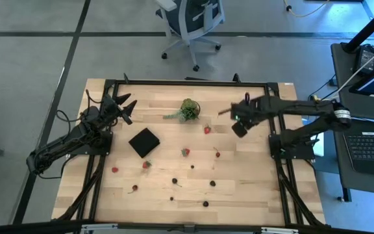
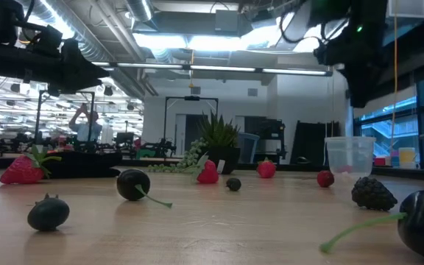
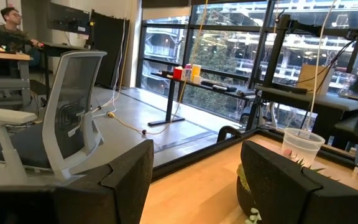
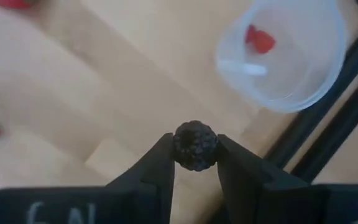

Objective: Pick and placing Produce into tupperware
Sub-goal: Put the right blackberry into the bin

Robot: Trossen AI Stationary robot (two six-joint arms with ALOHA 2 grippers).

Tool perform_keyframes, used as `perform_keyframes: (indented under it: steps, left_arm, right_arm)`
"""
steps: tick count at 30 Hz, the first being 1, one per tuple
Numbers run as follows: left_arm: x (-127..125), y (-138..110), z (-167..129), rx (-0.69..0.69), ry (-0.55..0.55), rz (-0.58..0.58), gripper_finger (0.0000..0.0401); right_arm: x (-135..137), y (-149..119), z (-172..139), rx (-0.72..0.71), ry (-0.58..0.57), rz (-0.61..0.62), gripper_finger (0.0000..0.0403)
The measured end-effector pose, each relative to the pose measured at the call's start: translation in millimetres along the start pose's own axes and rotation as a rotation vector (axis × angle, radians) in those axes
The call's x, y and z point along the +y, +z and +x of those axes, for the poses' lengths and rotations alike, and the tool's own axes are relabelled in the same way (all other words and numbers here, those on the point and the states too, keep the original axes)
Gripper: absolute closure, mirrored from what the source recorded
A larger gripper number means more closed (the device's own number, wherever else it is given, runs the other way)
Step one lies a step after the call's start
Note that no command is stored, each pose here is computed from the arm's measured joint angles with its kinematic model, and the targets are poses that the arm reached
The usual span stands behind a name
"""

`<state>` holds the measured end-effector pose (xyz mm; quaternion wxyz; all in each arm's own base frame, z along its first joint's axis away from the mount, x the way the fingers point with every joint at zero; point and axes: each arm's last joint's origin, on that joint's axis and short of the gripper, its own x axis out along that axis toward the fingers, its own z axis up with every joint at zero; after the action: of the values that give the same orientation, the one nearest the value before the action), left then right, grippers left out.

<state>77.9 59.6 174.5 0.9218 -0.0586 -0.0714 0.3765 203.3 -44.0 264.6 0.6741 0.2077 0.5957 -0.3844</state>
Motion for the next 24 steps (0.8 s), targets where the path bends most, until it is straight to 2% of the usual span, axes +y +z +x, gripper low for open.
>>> perform_keyframes:
  steps: [4, 10, 14, 24]
  left_arm:
    - [0, 0, 0, 0.000, 0.000, 0.000, 0.0165]
    - [0, 0, 0, 0.000, 0.000, 0.001, 0.0165]
    - [0, 0, 0, 0.001, 0.000, 0.001, 0.0165]
    - [0, 0, 0, 0.001, 0.000, 0.001, 0.0165]
  right_arm:
    - [-24, 17, 8, 0.015, -0.018, 0.024, 0.0297]
    - [-58, 43, 19, -0.041, -0.016, 0.116, 0.0297]
    - [-75, 52, 26, -0.046, -0.030, 0.153, 0.0297]
    - [-86, 71, 53, 0.016, 0.000, 0.175, 0.0297]
